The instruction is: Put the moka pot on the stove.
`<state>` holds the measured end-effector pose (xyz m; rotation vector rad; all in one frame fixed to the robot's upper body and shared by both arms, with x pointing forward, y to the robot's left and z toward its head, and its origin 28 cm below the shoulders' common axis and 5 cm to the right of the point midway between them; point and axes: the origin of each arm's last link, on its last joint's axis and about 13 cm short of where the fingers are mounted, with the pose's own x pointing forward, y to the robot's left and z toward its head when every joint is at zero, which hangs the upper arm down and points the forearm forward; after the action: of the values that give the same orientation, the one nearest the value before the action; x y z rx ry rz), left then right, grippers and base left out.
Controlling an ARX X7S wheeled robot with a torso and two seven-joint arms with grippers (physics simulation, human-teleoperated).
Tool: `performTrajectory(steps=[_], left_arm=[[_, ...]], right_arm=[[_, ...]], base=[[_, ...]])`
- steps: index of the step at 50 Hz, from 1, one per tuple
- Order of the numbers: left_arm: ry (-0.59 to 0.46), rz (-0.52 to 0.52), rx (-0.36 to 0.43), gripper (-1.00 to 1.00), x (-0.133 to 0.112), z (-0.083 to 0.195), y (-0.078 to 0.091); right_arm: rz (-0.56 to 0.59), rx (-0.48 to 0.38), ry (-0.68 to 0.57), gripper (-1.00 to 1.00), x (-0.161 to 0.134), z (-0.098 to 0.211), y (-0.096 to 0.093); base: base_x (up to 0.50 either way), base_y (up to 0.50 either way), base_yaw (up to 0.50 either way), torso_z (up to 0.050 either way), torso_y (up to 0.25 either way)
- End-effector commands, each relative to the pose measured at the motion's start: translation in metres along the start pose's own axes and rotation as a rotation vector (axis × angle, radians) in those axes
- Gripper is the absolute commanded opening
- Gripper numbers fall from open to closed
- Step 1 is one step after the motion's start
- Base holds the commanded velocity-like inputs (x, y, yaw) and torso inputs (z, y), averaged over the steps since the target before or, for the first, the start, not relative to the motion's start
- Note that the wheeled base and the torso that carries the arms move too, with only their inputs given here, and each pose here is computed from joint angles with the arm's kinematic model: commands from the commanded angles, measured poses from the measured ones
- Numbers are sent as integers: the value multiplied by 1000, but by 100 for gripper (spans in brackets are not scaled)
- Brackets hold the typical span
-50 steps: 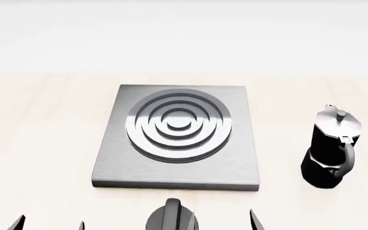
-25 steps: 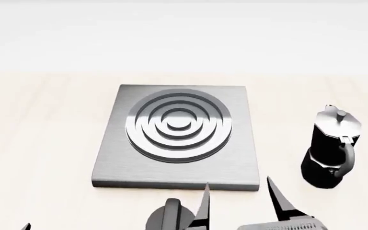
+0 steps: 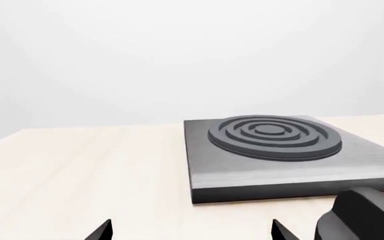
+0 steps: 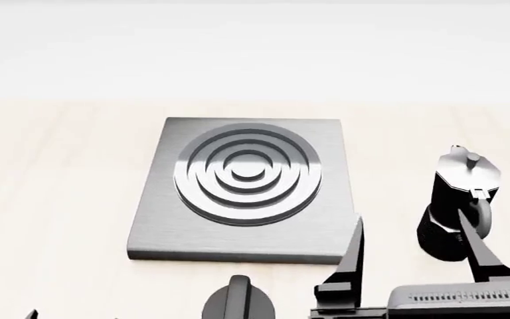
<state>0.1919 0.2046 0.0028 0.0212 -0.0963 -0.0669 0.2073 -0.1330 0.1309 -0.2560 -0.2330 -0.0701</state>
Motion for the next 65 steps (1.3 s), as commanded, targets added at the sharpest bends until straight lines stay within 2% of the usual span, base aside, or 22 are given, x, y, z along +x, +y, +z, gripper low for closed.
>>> performTrajectory(steps=[1,14,24,29,39,46,65], left_arm=[[-16,11,-15,100,1,3,3],[-16,14,-18,100,0,4,5],[-23,14,-19,100,-3,7,6],[-24,13,-19,100,-2,8,7],[-23,14,-17,100,-2,8,8],[-20,16,-17,100,-2,8,8],[-19,17,-17,100,-3,9,8]], right_arm=[[-48,-34,-13,100,0,14,-16],[1,30,15,100,24,19,-27],[-23,38,57,100,42,12,-36],[-36,82,72,100,48,9,-42],[-61,178,129,100,57,-13,-52],[-67,215,163,100,59,-25,-56],[-81,272,232,100,68,-50,-63]], base=[[0,0,0,0,0],[0,0,0,0,0],[0,0,0,0,0],[0,0,0,0,0],[0,0,0,0,0],[0,0,0,0,0],[0,0,0,0,0]])
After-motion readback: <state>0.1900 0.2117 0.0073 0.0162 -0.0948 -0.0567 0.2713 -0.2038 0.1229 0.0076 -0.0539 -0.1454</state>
